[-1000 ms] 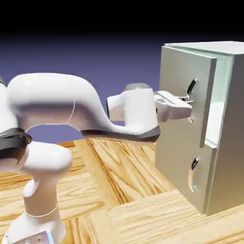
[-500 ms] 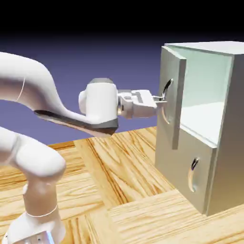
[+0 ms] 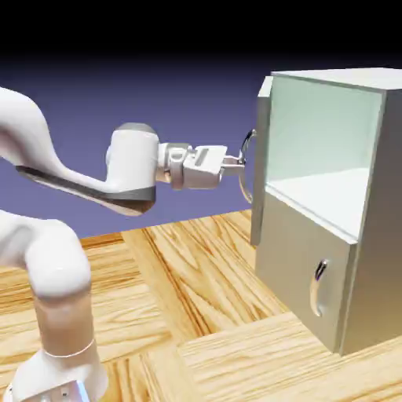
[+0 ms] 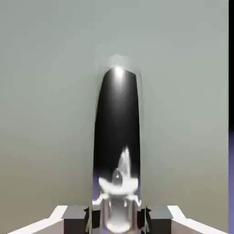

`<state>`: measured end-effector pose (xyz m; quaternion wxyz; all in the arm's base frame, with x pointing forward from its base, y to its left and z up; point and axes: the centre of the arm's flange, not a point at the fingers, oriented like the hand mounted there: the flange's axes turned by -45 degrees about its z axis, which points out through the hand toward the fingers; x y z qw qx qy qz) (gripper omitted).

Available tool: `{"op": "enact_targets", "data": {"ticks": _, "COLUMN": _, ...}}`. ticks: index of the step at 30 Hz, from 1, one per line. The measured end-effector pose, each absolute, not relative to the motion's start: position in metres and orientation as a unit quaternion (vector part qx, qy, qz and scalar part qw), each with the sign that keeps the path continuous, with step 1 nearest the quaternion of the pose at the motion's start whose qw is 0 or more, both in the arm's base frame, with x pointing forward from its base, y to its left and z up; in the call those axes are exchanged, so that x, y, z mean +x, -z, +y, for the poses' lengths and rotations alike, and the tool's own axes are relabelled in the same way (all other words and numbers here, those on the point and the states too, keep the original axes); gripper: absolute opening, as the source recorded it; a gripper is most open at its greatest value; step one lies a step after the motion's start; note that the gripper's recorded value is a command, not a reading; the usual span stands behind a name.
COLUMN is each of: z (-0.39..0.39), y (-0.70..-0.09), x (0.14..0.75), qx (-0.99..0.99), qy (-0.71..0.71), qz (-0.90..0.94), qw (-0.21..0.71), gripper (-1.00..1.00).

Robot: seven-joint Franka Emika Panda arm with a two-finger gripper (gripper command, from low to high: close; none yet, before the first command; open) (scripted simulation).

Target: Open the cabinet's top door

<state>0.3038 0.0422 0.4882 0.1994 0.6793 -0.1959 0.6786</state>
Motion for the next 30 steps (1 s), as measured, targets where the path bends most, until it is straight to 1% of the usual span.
{"op": "enact_targets", "data": {"ticks": 14, "z": 0.093, "y": -0.488, "x": 0.275, "qx": 0.66, "qy": -0.661, "qz": -0.251, "qw": 0.252, "gripper": -1.0}}
{"op": "enact_targets", "data": {"ticks": 28, "z": 0.204, "y": -0.488, "x": 0.245, "qx": 0.612, "qy": -0.613, "qz": -0.353, "qw": 0.353, "gripper": -1.0}}
{"op": "enact_targets", "data": {"ticks": 30, "z": 0.21, "y": -0.49, "x": 0.241, "qx": 0.612, "qy": -0.607, "qz": -0.361, "qw": 0.356, "gripper": -1.0}}
